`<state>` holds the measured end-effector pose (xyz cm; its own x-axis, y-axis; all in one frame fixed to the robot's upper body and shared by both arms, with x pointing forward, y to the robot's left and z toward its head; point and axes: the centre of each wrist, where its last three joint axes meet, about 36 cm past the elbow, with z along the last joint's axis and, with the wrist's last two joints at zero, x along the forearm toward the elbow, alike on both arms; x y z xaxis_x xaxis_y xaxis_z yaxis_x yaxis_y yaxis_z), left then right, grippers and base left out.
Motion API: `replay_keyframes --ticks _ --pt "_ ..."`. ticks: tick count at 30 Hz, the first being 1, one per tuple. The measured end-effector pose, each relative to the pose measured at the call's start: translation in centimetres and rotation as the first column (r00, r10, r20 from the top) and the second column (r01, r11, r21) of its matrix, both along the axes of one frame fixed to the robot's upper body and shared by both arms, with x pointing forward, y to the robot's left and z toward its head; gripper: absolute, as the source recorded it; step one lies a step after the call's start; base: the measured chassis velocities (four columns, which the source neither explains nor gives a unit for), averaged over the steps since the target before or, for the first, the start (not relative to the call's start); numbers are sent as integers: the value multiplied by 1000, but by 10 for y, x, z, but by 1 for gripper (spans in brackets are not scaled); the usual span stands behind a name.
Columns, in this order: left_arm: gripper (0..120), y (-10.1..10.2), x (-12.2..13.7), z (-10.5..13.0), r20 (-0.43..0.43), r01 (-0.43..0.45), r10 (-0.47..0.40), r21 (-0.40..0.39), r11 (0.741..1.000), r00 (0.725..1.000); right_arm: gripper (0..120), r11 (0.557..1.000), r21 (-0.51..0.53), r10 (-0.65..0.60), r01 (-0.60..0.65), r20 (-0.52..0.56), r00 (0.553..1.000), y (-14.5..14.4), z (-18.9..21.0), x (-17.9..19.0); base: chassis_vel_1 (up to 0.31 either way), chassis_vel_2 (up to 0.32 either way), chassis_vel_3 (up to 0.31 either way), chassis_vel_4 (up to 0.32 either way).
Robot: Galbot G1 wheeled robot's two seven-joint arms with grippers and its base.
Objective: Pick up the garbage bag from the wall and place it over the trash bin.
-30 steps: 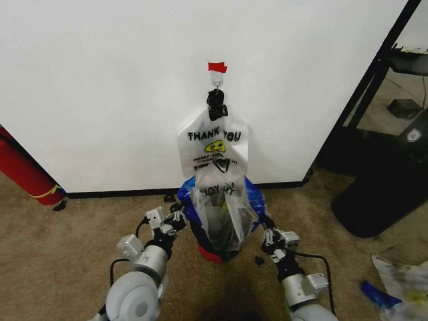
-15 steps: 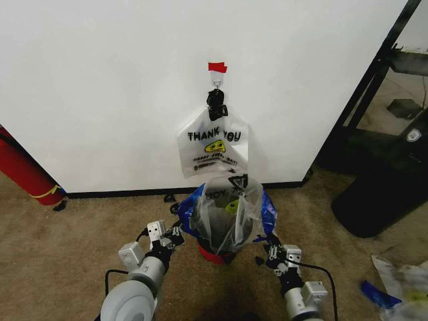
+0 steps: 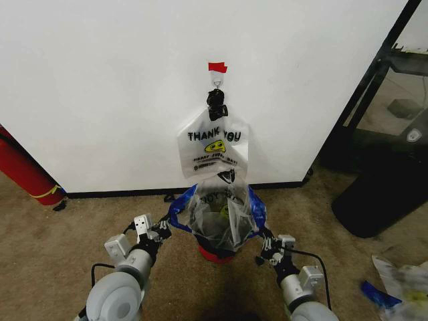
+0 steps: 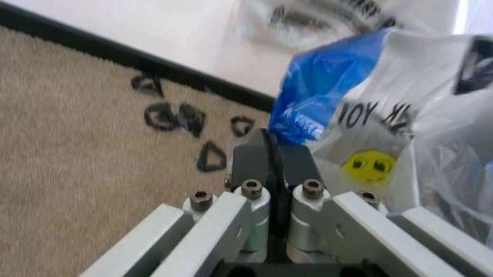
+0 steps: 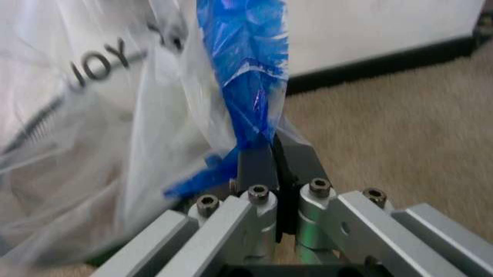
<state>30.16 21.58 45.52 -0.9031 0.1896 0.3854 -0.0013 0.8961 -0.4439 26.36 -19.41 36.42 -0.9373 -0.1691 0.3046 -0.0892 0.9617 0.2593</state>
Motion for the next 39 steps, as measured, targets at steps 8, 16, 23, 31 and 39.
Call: replay_keyframes --ticks 8,16,23,31,39 --pt "0 1 1 -15 -62 6 -4 32 999 998 0 999 -36 -33 31 -49 998 -3 -2 -3 0 0 0 0" --pt "0 5 7 -14 -105 7 -1 57 998 994 0 996 -84 -51 42 -109 993 -7 -4 6 0 0 0 0" --pt "0 12 -2 -14 -165 44 -27 102 994 986 0 995 -99 -31 19 -123 992 -12 1 5 0 0 0 0" --pt "0 12 9 -40 -222 37 -8 126 991 975 0 994 -107 -31 15 -157 987 -11 -13 25 0 0 0 0" --pt "0 7 27 -51 -228 29 0 124 992 974 0 995 -100 -23 3 -195 980 -8 -21 50 0 0 0 0"
